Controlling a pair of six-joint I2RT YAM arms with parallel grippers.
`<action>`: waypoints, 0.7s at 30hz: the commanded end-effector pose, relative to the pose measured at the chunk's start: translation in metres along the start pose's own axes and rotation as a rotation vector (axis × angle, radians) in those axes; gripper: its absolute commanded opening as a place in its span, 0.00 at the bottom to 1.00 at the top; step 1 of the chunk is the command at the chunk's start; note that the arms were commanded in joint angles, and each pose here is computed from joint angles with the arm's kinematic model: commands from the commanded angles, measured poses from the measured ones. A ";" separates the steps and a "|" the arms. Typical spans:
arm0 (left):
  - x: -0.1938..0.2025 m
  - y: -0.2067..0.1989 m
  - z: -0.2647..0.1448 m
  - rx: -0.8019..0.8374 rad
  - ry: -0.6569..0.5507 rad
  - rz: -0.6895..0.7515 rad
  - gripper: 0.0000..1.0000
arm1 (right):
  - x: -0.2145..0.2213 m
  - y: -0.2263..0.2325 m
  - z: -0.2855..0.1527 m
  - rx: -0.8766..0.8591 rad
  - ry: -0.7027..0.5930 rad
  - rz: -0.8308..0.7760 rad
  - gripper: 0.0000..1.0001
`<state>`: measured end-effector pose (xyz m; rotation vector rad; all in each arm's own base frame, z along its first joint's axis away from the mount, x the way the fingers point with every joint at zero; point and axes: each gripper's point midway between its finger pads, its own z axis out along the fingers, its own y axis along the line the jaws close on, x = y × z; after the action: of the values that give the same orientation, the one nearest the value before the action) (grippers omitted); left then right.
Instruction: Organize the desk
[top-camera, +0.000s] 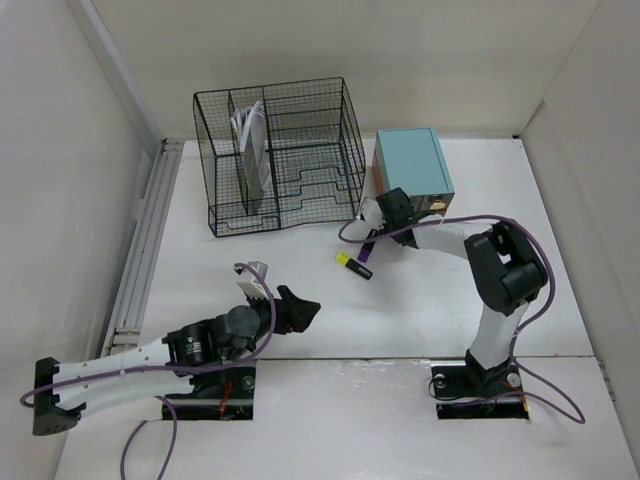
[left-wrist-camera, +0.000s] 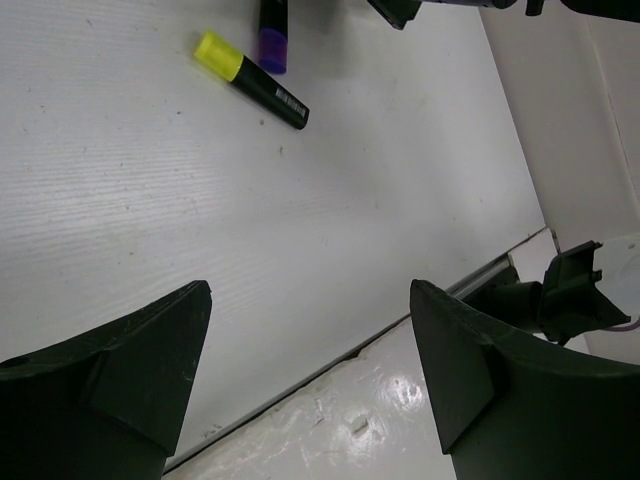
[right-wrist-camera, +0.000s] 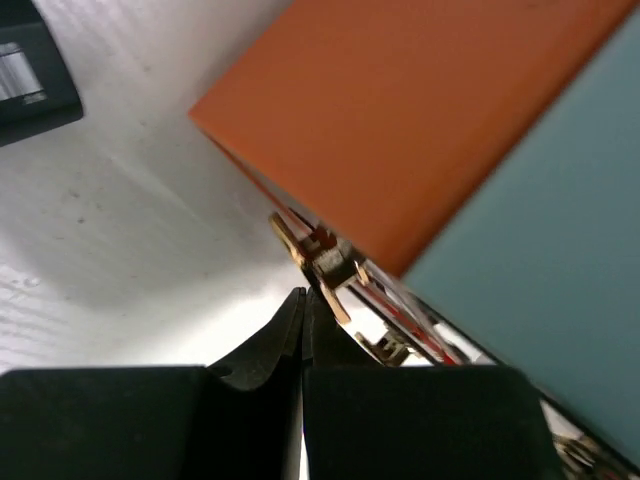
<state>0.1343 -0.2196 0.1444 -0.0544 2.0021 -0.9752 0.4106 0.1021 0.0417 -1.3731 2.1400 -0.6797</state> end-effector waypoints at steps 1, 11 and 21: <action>-0.009 -0.010 -0.003 0.030 -0.026 -0.025 0.78 | -0.021 -0.024 -0.020 0.095 -0.095 0.022 0.00; -0.010 -0.009 -0.004 0.037 -0.032 -0.030 0.78 | -0.045 0.013 -0.161 -0.238 -0.616 -0.116 0.10; -0.012 -0.019 0.004 0.029 -0.027 0.015 0.77 | -0.006 -0.084 -0.208 0.019 -0.699 0.644 0.54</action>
<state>0.1351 -0.2216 0.1398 -0.0418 2.0145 -0.9544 0.3151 0.0947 0.2639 -0.8596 1.6323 -0.1359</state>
